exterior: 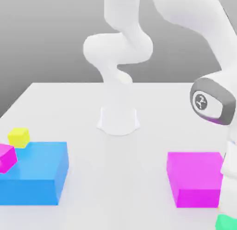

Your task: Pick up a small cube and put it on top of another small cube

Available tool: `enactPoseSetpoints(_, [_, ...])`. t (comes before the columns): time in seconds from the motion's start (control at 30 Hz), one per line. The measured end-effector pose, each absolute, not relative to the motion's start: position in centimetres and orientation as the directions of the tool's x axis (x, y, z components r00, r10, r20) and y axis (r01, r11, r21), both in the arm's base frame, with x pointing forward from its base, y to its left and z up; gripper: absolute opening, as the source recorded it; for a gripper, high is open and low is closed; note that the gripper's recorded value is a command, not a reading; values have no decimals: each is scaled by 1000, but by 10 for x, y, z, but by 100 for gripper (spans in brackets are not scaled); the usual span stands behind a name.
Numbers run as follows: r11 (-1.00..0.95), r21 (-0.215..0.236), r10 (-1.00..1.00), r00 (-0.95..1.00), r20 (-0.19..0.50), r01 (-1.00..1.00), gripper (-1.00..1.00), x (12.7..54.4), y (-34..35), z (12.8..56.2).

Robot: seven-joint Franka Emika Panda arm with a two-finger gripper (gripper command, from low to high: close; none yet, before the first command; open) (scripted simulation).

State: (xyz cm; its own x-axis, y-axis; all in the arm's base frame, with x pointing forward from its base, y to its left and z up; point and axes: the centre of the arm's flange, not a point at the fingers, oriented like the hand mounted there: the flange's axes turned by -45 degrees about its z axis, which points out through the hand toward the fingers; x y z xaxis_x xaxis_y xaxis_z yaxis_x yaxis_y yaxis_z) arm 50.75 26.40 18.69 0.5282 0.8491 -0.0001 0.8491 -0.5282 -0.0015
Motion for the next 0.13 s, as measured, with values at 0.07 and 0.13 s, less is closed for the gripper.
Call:
enactPoseSetpoints(0.07, [-526, -1, 851, 526, 0, 851, 100, 507, 265, 178])
enactPoseSetpoints(0.13, [-526, -1, 851, 526, 0, 851, 100, 507, 265, 178])
